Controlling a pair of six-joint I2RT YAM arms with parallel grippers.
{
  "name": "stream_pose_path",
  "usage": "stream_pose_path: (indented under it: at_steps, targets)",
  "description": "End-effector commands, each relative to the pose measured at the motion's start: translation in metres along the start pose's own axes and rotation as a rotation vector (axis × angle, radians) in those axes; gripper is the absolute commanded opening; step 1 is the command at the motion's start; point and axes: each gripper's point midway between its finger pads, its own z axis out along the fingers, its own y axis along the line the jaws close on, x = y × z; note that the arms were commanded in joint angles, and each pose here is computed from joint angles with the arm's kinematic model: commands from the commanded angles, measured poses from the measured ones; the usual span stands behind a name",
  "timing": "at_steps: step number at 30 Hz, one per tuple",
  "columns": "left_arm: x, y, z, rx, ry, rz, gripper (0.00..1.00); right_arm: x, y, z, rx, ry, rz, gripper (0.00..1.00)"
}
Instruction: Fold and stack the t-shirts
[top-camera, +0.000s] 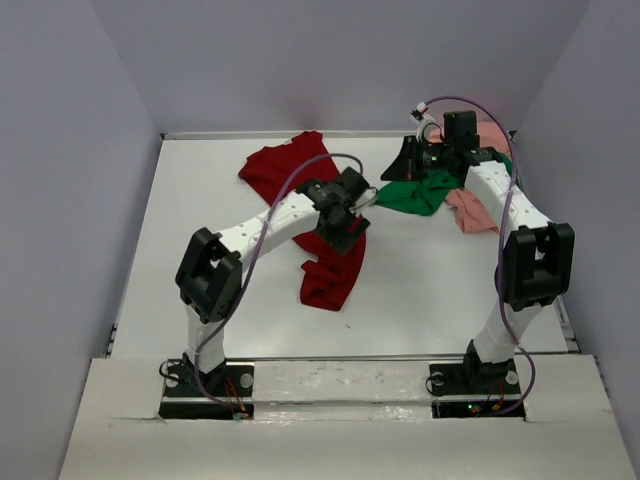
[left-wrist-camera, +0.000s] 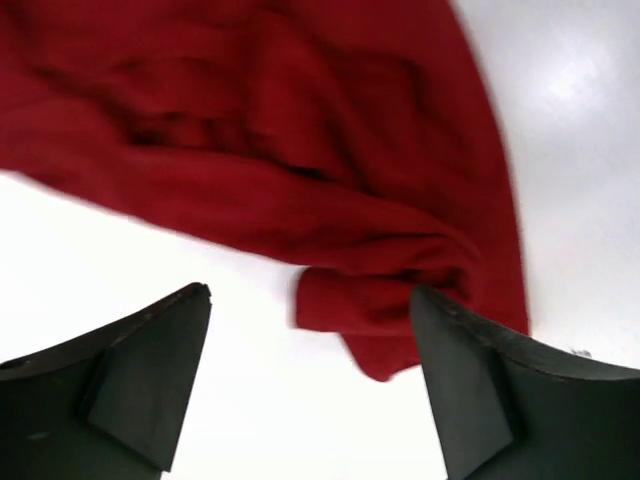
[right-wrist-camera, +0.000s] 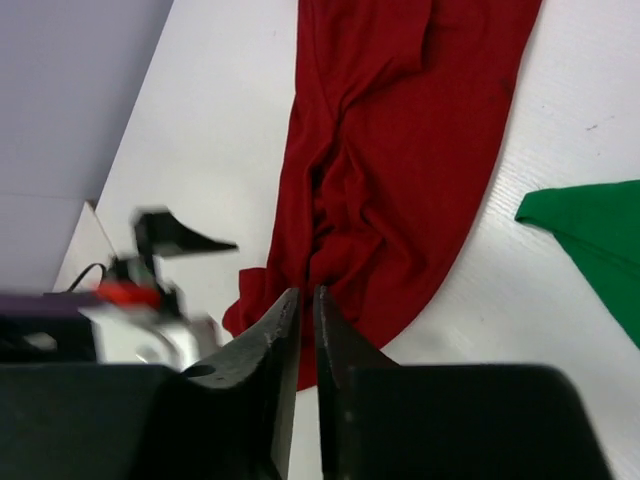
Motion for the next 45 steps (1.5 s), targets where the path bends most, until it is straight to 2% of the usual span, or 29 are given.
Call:
stream_pose_path:
  at_steps: [1,3,4,6,7,8,10,11,13,15,19,23,24,26,30,31,34,45]
  targets:
    - [-0.010,0.102,-0.038,-0.237,-0.122,-0.231,0.86,0.000,0.012,0.008,-0.060,0.005,-0.027,0.00]
    - [-0.001,0.113,-0.033,-0.194,-0.105,-0.280,0.67,0.003,0.014,0.011,-0.066,0.013,-0.028,0.00]
    - [0.003,0.114,-0.029,-0.154,-0.097,-0.294,0.47,0.003,0.015,0.011,-0.069,0.014,-0.028,0.00]
    - [0.014,0.116,-0.023,-0.128,-0.083,-0.308,0.25,0.002,0.014,0.012,-0.068,0.012,-0.031,0.00]
    - [0.016,0.115,-0.023,-0.127,-0.080,-0.305,0.22,0.001,0.014,0.012,-0.069,0.013,-0.031,0.00]
    - [0.018,0.113,-0.024,-0.115,-0.079,-0.300,0.21,0.001,0.015,0.012,-0.070,0.012,-0.033,0.12]
    - [0.015,0.107,-0.029,-0.079,-0.097,-0.297,0.24,0.000,0.015,0.011,-0.068,0.010,-0.036,0.25]
    - [0.014,0.105,-0.034,-0.063,-0.110,-0.294,0.26,0.000,0.015,0.010,-0.066,0.008,-0.040,0.35]
    - [0.012,0.085,-0.039,0.056,-0.126,-0.270,0.32,0.002,0.019,0.013,-0.070,0.014,-0.042,0.41]
    - [0.014,0.063,-0.040,0.171,-0.128,-0.247,0.32,0.001,0.018,0.013,-0.069,0.012,-0.045,0.49]
    - [0.021,0.039,-0.049,0.304,-0.132,-0.214,0.32,0.001,0.016,0.014,-0.066,0.014,-0.043,0.54]
    - [0.038,0.026,-0.049,0.357,-0.111,-0.206,0.46,-0.001,0.016,0.014,-0.058,0.008,-0.046,0.63]
    - [0.040,0.023,-0.050,0.371,-0.112,-0.205,0.53,-0.001,0.015,0.014,-0.056,0.008,-0.045,0.63]
    - [0.042,0.023,-0.051,0.368,-0.114,-0.204,0.57,-0.002,0.016,0.013,-0.056,0.005,-0.048,0.63]
    - [0.050,0.019,-0.053,0.379,-0.116,-0.208,0.75,-0.005,0.017,0.013,-0.052,-0.001,-0.054,0.64]
    - [0.052,0.020,-0.052,0.374,-0.111,-0.208,0.76,-0.005,0.016,0.013,-0.050,-0.001,-0.054,0.64]
    - [0.056,0.022,-0.045,0.366,-0.089,-0.223,0.77,-0.007,0.018,0.011,-0.049,-0.006,-0.058,0.64]
    - [0.066,0.009,-0.005,0.440,0.039,-0.253,0.69,-0.009,0.022,0.007,-0.048,-0.013,-0.071,0.64]
